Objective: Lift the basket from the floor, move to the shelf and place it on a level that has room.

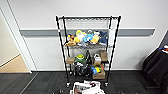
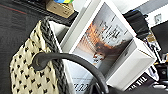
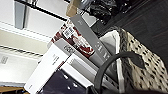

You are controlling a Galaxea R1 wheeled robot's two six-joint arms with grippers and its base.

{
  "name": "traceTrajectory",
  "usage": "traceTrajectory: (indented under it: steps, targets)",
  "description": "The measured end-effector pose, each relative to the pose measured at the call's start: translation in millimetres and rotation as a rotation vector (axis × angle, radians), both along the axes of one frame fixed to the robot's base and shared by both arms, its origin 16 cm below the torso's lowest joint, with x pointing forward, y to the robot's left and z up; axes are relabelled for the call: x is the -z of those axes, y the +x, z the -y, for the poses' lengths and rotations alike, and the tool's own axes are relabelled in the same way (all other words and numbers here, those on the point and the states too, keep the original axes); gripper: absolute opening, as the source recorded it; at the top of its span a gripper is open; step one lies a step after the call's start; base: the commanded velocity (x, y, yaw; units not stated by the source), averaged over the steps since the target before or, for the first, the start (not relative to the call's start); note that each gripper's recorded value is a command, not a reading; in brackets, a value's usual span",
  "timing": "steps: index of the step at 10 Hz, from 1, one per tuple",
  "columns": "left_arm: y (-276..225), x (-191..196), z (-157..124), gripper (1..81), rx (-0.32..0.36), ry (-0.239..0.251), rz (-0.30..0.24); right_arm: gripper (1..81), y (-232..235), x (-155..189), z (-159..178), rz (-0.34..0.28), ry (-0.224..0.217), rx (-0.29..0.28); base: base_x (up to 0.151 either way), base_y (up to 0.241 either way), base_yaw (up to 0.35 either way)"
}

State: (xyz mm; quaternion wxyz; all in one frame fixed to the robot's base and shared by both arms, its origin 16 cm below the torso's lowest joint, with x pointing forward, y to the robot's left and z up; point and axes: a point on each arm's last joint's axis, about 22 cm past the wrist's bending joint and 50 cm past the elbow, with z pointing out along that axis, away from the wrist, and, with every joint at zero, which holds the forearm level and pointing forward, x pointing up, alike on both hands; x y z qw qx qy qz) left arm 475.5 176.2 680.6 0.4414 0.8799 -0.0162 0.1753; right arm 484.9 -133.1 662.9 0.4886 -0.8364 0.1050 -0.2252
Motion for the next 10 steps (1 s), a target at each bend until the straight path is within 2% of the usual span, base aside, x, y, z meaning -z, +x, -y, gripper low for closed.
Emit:
traceTrajectory:
  steps: [1, 2, 7, 10]
  targets:
    - [0.4, -10.2, -0.3, 1.0, -0.001, 0.0, 0.022, 1.0, 0.3, -11.9, 0.8, 0.023, 0.001, 0.0, 0.0, 0.0, 0.0]
    - [-3.4, -13.6, 0.0, 1.0, 0.0, 0.0, 0.023, 1.0, -2.9, -16.4, 0.3, 0.026, 0.002, 0.0, 0.0, 0.0, 0.0]
    - [-30.3, -28.2, 4.7, 1.0, 0.011, -0.009, -0.027, 1.0, -31.4, -28.2, 2.6, -0.029, 0.002, -0.007, 0.0, 0.0, 0.0]
    - [-46.8, -49.1, 6.5, 1.0, 0.016, -0.016, -0.026, 1.0, -48.0, -49.8, 6.0, -0.028, 0.004, -0.008, 0.0, 0.0, 0.0]
